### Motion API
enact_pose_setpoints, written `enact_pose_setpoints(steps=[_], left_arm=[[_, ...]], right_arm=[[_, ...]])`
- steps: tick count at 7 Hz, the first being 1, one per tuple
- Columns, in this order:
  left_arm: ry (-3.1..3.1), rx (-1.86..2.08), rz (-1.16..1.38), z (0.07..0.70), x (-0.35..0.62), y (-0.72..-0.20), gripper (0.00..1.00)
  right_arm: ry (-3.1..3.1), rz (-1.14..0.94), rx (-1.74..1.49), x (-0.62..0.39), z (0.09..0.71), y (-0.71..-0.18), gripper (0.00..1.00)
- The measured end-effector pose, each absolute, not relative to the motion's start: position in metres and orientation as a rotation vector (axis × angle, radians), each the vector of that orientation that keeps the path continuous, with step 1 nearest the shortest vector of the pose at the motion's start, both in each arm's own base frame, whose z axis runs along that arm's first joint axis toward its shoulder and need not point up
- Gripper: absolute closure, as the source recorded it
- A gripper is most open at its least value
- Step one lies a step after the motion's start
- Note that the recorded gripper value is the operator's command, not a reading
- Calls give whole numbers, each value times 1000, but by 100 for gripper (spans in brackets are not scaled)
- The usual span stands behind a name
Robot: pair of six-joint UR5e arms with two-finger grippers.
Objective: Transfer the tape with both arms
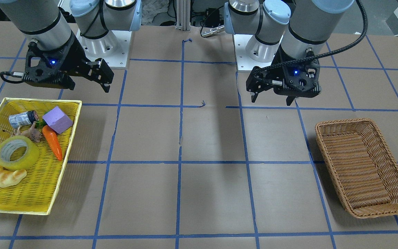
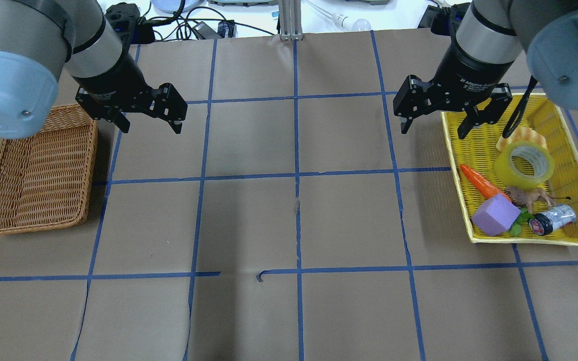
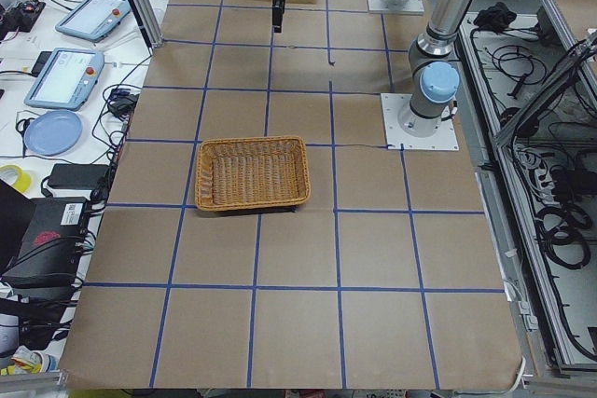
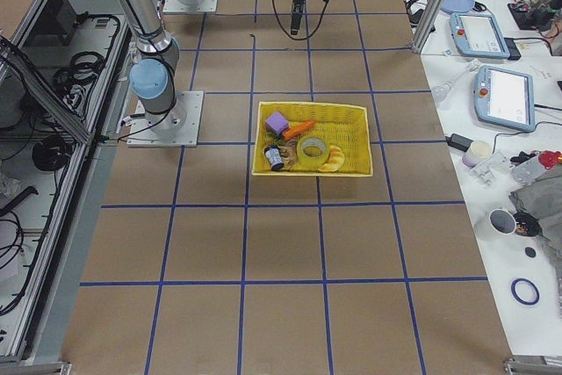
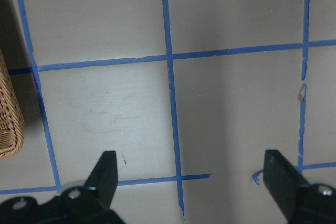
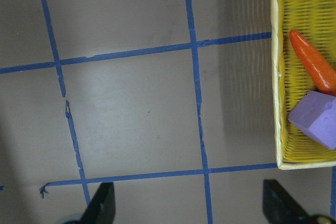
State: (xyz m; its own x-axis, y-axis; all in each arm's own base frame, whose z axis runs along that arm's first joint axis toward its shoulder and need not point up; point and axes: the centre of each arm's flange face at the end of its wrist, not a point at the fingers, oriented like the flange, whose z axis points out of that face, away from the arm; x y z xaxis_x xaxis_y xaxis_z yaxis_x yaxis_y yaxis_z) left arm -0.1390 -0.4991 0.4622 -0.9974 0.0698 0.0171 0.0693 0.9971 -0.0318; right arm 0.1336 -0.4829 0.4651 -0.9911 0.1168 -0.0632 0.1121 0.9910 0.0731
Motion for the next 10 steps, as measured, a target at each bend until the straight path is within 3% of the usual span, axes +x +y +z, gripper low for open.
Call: enact_pose_setpoints(steps=[10], left_arm=[[-3132,-106,37,458,-138,-501,0]], right_arm=[[3094,142,174,131,461,-482,0]])
